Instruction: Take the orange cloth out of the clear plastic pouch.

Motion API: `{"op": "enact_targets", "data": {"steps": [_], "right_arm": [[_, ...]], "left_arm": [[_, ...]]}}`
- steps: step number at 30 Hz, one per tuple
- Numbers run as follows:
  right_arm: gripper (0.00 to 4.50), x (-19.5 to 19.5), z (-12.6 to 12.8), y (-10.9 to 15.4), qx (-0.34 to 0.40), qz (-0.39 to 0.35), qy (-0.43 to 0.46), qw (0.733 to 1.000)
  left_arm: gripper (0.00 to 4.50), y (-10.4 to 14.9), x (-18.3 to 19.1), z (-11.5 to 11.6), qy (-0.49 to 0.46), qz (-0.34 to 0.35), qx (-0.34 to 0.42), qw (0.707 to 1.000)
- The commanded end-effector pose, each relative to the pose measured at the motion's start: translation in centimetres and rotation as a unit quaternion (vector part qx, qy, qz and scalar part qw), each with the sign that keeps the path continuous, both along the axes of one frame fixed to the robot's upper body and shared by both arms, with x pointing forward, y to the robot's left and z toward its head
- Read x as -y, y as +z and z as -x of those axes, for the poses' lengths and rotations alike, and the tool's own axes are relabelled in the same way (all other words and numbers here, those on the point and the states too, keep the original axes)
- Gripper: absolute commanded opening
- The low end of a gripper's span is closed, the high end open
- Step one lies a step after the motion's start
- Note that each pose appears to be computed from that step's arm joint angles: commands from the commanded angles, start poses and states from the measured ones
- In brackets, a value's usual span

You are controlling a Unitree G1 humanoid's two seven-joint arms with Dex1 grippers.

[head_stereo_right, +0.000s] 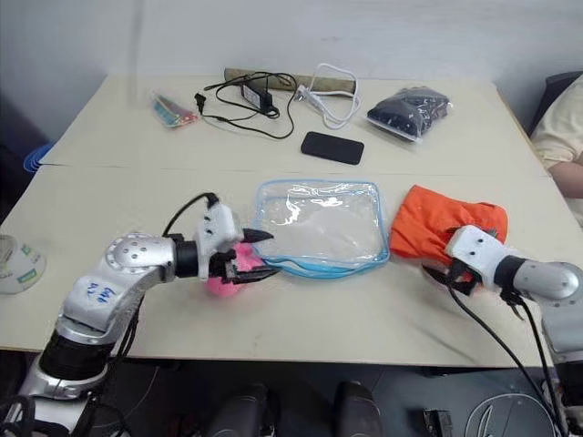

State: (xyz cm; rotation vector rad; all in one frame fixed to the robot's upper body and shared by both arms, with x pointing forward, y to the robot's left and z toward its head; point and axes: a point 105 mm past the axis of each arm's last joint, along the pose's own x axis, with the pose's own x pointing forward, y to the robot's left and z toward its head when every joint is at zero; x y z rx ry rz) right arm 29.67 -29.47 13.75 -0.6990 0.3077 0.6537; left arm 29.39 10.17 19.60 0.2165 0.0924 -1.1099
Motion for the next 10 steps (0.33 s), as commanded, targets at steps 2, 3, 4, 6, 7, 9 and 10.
{"op": "enact_targets", "data": {"steps": [2,3,4,6,7,9,10], "right_arm": [[4.5,4.4,2.8,5.3,-0.037,-0.103,-0.056,0.992],[4.5,5.4,3.2,5.6,-0.049,-0.118,-0.074,0.989],[4.5,6.8,4.0,6.0,-0.062,-0.131,-0.093,0.985],[4.5,9.2,5.7,6.8,-0.083,-0.159,-0.118,0.977],[4.5,10.0,6.3,7.4,-0.086,-0.18,-0.124,0.972],[4.5,10.5,6.5,8.2,-0.08,-0.216,-0.127,0.965],[4.5,10.5,6.5,8.5,-0.076,-0.23,-0.127,0.962]], "left_arm": [[4.1,4.6,-5.5,2.4,0.002,0.065,-0.006,0.998],[4.1,4.7,-6.6,2.6,0.01,0.055,-0.001,0.998],[4.1,4.4,-8.8,2.4,0.039,0.036,-0.008,0.999],[4.1,4.0,-13.6,2.7,0.092,-0.004,-0.027,0.995],[4.1,4.1,-15.5,3.2,0.103,-0.02,-0.036,0.994],[4.1,4.6,-17.1,3.7,0.107,-0.035,-0.037,0.993],[4.1,4.7,-17.7,3.7,0.115,-0.042,-0.033,0.992]]}}
